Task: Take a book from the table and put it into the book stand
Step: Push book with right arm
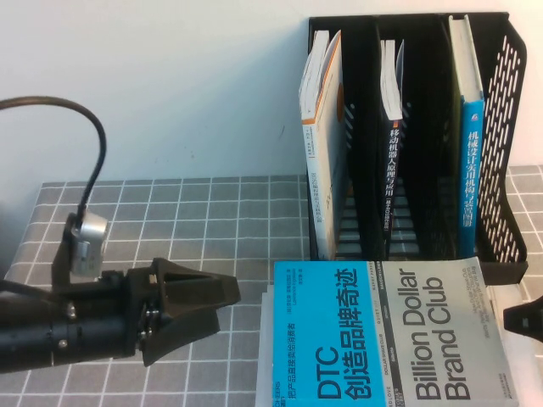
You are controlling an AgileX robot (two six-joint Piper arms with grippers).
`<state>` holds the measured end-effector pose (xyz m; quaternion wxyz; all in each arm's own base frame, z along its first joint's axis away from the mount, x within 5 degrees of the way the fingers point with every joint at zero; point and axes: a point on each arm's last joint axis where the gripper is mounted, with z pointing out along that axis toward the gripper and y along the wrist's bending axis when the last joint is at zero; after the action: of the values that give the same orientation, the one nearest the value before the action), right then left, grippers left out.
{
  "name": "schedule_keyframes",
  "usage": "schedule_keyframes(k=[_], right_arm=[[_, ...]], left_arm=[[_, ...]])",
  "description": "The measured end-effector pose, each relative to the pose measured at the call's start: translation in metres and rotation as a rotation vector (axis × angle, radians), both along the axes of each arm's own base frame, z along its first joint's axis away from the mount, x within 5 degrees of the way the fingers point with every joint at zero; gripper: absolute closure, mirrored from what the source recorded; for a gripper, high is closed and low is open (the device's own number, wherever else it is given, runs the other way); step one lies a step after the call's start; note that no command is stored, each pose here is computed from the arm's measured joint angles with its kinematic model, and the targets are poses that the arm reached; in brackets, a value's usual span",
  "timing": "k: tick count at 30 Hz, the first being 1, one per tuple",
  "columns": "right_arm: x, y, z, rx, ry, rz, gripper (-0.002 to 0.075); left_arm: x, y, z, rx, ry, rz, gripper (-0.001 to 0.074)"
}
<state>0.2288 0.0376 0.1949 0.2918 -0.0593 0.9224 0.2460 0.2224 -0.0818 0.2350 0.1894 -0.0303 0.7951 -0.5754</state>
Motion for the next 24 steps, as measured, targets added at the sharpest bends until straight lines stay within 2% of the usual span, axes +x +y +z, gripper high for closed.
schedule_keyframes(k=[5, 8, 14, 19, 24], right_arm=[[0.001, 0.0, -0.012, -0.02, 0.062, 0.028, 0.0731], [0.002, 0.002, -0.023, 0.003, 0.117, 0.05, 0.0731], [0.009, 0.008, -0.027, 0.071, 0.111, 0.071, 0.0731], [0.011, 0.023, -0.03, 0.092, 0.096, 0.103, 0.0731], [0.013, 0.041, -0.034, 0.108, 0.088, 0.143, 0.0731]], left_arm=[[0.008, 0.001, -0.016, 0.018, 0.056, 0.011, 0.0142], [0.01, 0.001, -0.02, 0.023, 0.068, 0.012, 0.0142], [0.011, 0.002, -0.021, 0.033, 0.07, 0.027, 0.0142], [0.017, 0.005, -0.029, 0.081, 0.103, 0.093, 0.0142], [0.024, 0.006, -0.045, 0.099, 0.161, 0.105, 0.0142]])
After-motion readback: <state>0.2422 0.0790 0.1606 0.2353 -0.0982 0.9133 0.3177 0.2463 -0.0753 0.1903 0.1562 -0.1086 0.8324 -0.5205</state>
